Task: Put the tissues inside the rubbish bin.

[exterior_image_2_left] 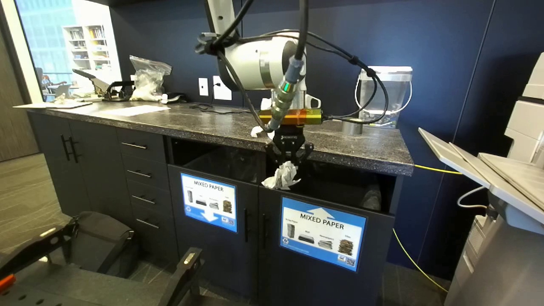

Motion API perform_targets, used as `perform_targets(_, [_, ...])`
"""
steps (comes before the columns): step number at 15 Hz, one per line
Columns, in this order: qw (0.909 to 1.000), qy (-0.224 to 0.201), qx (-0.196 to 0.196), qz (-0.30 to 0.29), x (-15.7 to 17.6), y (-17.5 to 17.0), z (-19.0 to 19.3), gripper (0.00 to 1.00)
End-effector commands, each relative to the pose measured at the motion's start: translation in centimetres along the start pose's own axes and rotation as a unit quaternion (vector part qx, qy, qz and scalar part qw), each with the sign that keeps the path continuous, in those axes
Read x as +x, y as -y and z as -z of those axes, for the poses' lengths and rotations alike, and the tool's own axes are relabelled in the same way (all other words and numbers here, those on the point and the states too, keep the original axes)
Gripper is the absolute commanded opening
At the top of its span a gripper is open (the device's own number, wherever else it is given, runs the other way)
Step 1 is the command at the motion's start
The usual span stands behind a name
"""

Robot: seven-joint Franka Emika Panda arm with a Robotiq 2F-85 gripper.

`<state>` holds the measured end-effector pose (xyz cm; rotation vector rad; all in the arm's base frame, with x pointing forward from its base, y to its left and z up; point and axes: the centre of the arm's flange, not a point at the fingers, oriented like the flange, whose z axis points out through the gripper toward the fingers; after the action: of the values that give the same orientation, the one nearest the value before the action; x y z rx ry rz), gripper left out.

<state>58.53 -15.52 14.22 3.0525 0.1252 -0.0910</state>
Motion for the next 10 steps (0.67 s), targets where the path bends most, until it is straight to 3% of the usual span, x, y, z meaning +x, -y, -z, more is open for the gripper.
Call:
perform_targets(1, [0.9963,-0.08,-0.012,0.028,-3.4,1.3,-1.4,0.15])
perform_targets(10, [0.9666,-0.243,-0.038,0.073,-4.2,2.9,-7.2,0.15])
